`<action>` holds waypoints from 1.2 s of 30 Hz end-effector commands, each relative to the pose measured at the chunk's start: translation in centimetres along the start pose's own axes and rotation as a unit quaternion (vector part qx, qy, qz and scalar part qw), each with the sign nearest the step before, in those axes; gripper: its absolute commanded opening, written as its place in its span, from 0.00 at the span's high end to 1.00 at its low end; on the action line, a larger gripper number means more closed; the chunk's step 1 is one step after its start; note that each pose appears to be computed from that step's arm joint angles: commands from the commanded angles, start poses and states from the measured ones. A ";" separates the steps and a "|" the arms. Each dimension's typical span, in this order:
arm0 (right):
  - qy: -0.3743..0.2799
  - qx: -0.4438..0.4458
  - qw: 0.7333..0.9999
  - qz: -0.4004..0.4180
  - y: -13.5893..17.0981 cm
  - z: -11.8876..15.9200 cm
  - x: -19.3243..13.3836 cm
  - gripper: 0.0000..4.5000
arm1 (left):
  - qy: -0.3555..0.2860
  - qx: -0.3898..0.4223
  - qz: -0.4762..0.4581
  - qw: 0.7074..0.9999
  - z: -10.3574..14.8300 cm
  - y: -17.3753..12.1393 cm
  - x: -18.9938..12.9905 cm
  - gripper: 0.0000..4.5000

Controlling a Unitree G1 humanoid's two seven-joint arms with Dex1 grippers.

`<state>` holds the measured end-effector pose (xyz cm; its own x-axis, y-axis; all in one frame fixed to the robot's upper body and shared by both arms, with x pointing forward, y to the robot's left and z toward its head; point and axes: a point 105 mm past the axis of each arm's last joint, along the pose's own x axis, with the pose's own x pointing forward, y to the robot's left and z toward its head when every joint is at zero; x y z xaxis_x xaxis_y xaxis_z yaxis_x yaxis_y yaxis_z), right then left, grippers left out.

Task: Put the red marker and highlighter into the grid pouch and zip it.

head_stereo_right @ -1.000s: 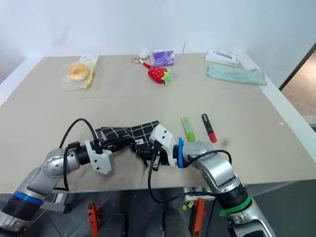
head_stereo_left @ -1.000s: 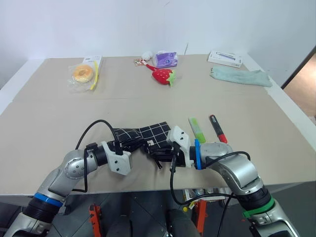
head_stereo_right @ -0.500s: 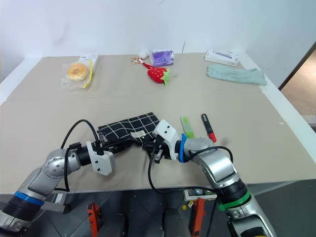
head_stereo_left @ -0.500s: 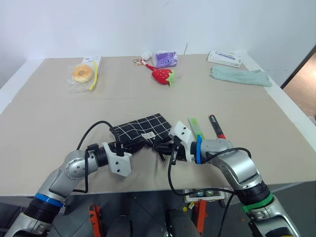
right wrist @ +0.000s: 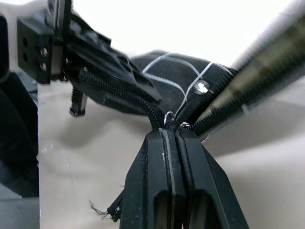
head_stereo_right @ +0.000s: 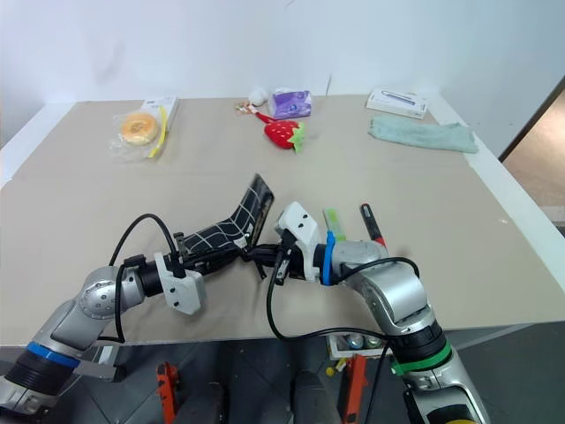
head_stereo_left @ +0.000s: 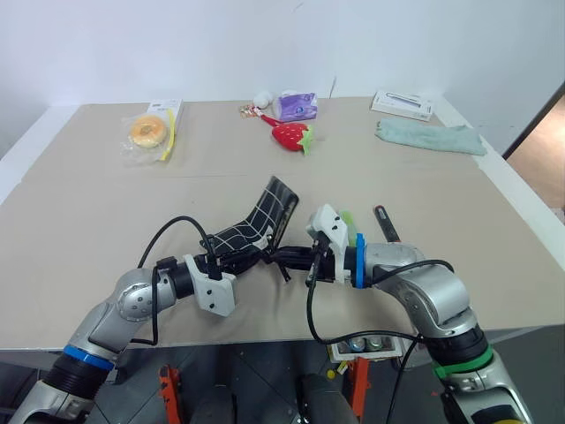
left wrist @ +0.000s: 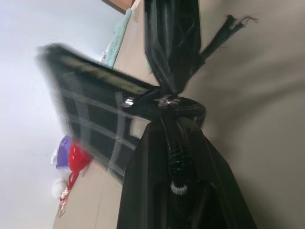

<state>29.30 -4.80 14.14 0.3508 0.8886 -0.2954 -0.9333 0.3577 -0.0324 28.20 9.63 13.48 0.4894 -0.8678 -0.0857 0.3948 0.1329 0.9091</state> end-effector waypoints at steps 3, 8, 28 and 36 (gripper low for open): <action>-0.028 -0.026 0.999 -0.013 -0.7 1.4 -0.6 1.00 | -0.008 0.005 0.021 1.000 0.3 1.3 0.0 1.00; -0.066 -0.003 0.997 -0.028 -2.2 3.0 -4.0 0.56 | -0.020 -0.048 0.057 0.997 0.6 3.2 -0.4 1.00; 0.077 0.087 0.888 -0.446 -12.6 -3.4 -17.8 0.01 | -0.105 -0.230 0.065 0.965 2.8 8.7 -0.5 1.00; 0.111 0.127 0.880 -0.444 -12.1 -6.5 -16.8 0.01 | -0.106 -0.238 0.062 0.963 2.6 9.2 -0.2 1.00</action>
<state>34.14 -25.61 12.88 0.8711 0.1813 -0.4564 -0.2602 0.9586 -0.1159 29.73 9.51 21.28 0.4081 -0.9079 0.0957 0.7132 0.3825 0.5874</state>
